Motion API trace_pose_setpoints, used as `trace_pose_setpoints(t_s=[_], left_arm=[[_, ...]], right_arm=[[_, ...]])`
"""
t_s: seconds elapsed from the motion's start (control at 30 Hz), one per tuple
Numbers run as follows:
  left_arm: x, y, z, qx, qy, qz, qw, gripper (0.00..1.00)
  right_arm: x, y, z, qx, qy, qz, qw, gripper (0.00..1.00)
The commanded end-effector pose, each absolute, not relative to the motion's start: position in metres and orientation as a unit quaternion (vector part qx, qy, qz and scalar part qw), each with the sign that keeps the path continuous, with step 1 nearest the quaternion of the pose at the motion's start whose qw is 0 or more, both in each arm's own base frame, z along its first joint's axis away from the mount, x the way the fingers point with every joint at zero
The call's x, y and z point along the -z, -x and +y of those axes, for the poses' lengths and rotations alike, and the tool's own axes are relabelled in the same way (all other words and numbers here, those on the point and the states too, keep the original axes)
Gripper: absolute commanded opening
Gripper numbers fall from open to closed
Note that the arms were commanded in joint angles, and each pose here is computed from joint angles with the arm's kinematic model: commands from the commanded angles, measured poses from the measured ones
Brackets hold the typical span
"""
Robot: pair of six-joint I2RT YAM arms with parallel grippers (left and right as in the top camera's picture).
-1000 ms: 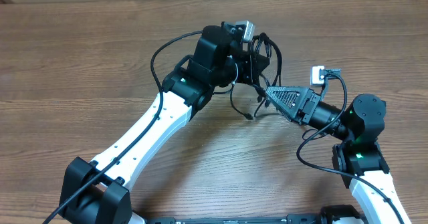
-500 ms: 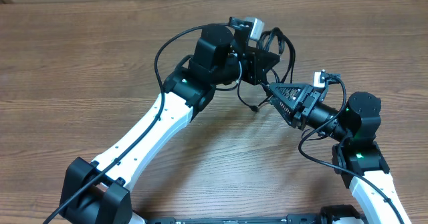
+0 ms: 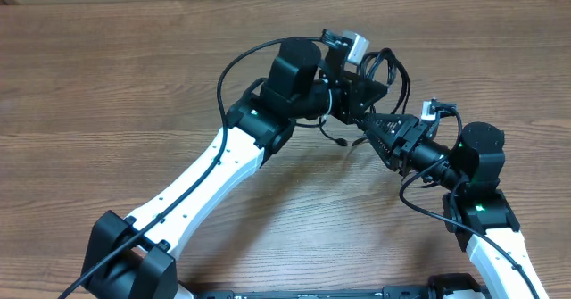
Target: Untangle cables
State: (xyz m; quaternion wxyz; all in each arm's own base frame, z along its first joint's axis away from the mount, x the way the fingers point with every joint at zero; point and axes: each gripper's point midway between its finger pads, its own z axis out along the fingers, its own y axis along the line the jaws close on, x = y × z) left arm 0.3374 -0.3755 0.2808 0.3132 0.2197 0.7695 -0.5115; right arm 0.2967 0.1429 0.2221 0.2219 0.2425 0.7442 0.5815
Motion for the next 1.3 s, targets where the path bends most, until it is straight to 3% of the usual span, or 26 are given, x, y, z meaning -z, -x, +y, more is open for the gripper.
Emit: trace_pose_setpoints(t_s=[0.0,0.2,0.3,0.87,1.27], left_arm=[[-0.287,-0.319,-0.391,0.524,-0.254,0.753,0.308,0.04],[-0.287,-0.318,-0.393,0.521,-0.254,0.754,0.31,0.04],[-0.287,-0.318,-0.393,0.522,-0.254,0.753,0.311,0.04],[-0.312,-0.334,-0.394,0.513,-0.268,0.717,0.388,0.04],[-0.311,-0.307,-0.412,0.519,-0.322,0.695,0.379,0.04]], right_arm=[[-0.23,-0.3,0.14,-0.58,-0.241,0.741,0.238,0.4],[-0.23,-0.3,0.14,-0.581,-0.24,0.741,0.238,0.26],[-0.23,-0.3,0.14,-0.581,-0.24,0.741,0.238,0.25],[-0.227,-0.298,0.142,-0.583,-0.25,0.74,0.222,0.26],[-0.228,-0.296,0.143,-0.588,-0.257,0.737,0.211,0.27]])
